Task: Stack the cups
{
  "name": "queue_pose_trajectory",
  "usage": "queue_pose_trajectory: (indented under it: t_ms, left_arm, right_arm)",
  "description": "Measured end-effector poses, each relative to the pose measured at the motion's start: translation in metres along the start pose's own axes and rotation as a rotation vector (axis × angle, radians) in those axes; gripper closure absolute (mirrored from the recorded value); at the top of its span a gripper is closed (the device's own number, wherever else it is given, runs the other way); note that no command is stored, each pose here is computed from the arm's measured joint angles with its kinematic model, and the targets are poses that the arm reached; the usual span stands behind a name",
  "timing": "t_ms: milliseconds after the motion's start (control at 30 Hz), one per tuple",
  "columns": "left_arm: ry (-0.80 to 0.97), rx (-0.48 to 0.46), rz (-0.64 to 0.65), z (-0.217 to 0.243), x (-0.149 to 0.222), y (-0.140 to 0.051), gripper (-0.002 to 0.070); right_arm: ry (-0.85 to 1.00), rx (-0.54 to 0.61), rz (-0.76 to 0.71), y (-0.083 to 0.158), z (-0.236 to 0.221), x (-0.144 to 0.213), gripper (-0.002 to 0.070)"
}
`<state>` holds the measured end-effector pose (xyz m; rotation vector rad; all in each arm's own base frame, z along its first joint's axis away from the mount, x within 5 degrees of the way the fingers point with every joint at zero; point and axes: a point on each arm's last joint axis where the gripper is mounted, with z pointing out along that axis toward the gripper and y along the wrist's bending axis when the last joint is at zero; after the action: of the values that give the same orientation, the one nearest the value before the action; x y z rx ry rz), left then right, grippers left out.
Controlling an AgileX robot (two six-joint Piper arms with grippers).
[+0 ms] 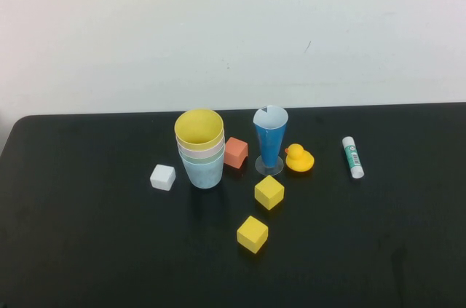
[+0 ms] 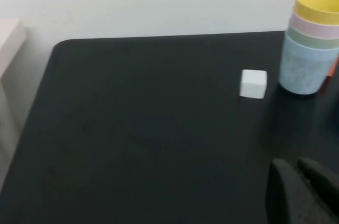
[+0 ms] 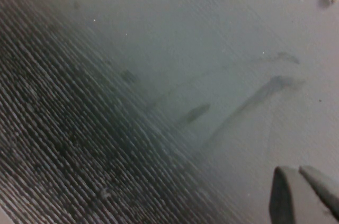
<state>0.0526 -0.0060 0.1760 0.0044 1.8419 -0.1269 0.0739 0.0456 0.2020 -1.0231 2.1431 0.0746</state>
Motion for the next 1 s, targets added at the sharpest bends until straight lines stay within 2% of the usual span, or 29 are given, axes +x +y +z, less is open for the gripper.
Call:
queue_pose_trajectory:
  t_ms: [1000]
  left_arm:
    - [0.001,0.015,-0.002,-0.0002,-0.0003,-0.0008,0.0677]
  right_arm:
    - [-0.033,0.010,0.004,-0.0003,-0.0046,0.0005,0.0678]
